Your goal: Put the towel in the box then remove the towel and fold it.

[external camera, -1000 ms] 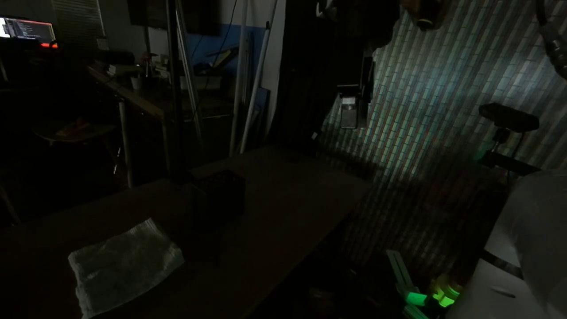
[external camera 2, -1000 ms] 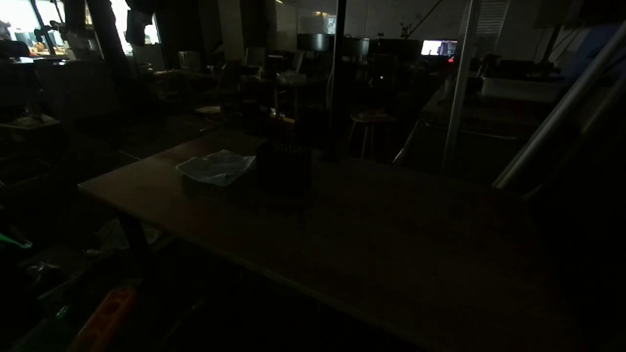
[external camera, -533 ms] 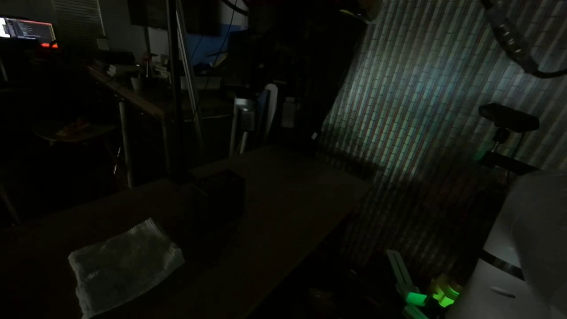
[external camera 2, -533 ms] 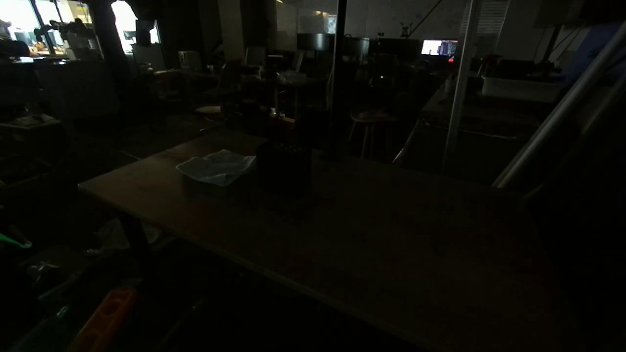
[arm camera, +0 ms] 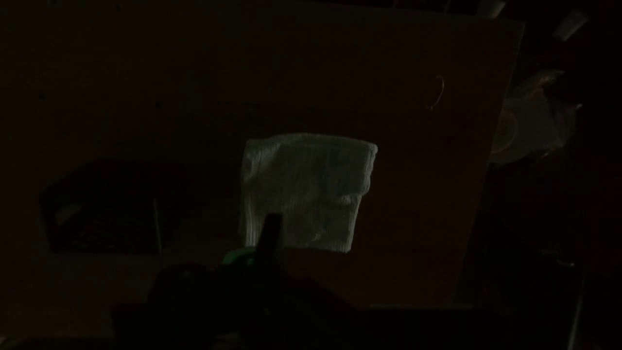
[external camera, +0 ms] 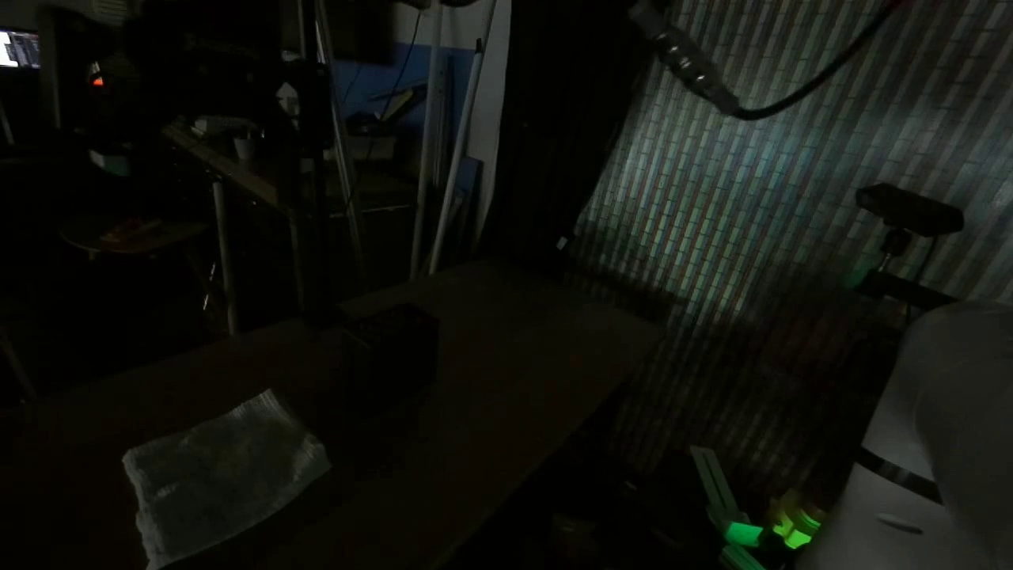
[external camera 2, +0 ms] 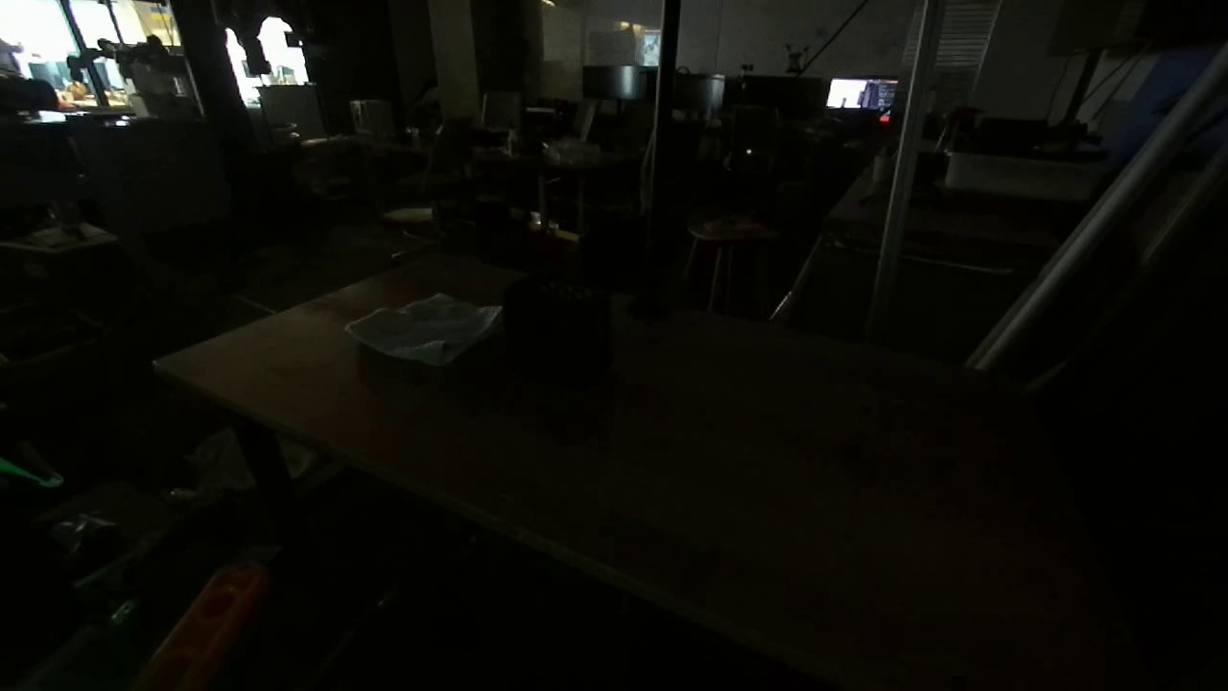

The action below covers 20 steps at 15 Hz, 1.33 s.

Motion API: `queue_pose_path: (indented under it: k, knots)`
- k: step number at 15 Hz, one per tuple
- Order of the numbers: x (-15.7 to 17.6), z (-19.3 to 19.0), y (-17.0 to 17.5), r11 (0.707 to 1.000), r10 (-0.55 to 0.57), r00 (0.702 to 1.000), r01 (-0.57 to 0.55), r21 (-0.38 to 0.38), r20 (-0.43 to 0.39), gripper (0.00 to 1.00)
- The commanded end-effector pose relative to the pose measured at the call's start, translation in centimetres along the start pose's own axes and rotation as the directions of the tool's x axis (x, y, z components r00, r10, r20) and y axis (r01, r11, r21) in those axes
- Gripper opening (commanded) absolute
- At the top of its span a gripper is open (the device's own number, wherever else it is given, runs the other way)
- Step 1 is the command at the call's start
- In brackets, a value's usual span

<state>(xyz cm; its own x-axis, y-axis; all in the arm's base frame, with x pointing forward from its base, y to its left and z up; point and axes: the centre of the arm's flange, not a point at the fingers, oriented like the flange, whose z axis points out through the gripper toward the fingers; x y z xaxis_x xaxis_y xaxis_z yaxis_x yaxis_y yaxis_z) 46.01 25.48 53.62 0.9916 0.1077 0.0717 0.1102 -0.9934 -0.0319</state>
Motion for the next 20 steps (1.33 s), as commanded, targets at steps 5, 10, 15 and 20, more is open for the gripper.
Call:
queue_pose_path:
  k: [5, 10, 15, 20]
  knots:
    - [11.2, 3.4, -2.3, 0.984, -0.141, 0.989, 0.135, -0.116, -0.039, 1.00]
    - [15.0, 8.9, -1.6, 0.963, -0.256, 0.966, 0.252, -0.100, -0.028, 1.00]
    - [16.6, 14.8, -1.2, 0.940, -0.340, 0.940, 0.337, -0.060, -0.036, 1.00]
    - [16.2, 20.4, -0.4, 0.917, -0.398, 0.917, 0.397, -0.037, -0.016, 1.00]
